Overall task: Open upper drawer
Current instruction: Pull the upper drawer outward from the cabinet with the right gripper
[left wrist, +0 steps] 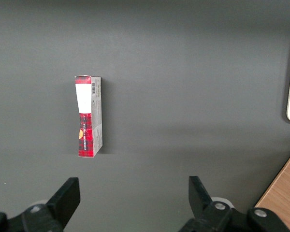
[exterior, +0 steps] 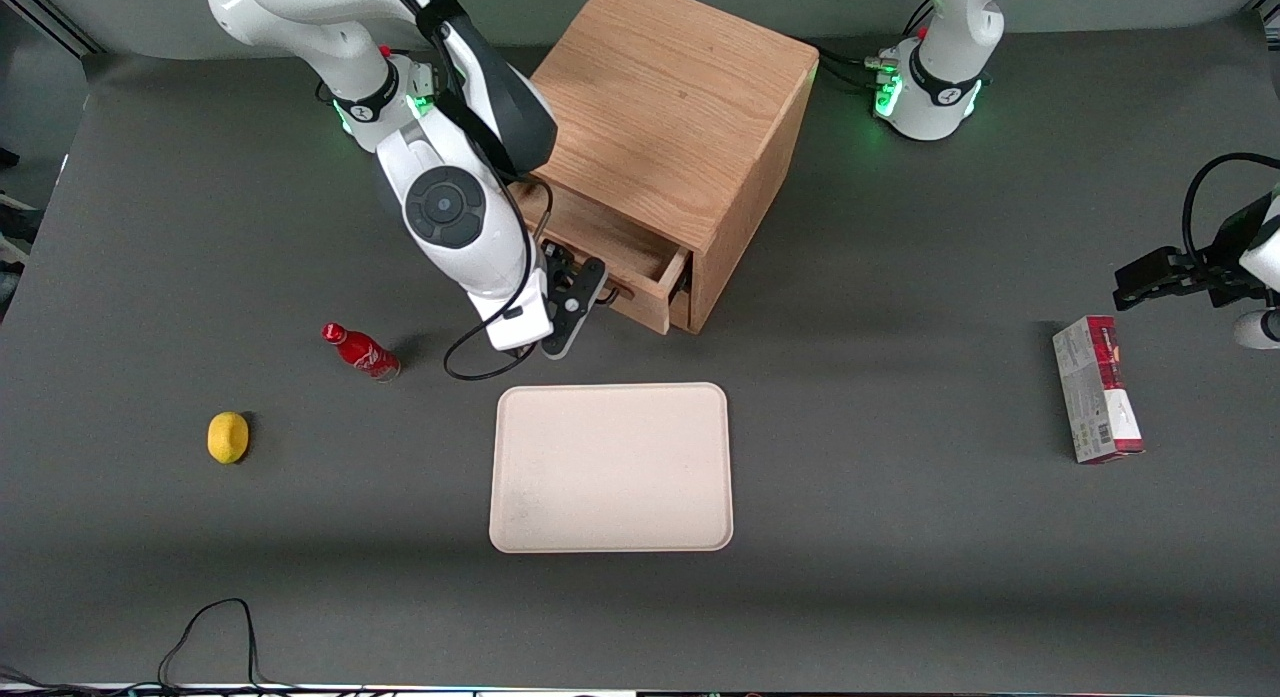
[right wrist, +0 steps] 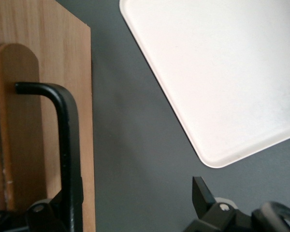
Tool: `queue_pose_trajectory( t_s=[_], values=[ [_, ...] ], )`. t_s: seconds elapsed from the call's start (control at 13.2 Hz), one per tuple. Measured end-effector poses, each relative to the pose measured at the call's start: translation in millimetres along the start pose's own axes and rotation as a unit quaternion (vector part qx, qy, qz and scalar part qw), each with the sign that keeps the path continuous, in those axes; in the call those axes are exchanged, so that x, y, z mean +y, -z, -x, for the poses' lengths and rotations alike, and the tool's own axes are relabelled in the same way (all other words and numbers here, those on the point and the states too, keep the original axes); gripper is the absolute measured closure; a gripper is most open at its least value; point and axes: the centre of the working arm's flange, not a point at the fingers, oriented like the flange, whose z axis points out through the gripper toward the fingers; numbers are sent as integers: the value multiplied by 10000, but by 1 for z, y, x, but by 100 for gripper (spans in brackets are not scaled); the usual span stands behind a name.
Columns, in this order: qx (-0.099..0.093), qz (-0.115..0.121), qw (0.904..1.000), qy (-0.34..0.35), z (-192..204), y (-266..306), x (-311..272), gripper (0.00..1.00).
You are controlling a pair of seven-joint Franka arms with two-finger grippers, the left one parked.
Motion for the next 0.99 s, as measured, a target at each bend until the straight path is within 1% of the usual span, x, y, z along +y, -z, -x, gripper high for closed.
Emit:
queue_pose_trajectory(
  t_s=[0.23,0.53,0.99],
  values=[
    [60,26,10000,-50,2,6,10,0],
    [59,27,10000,17,-1,4,12,0],
    [191,89,9996,-168,5,14,46,0]
  ],
)
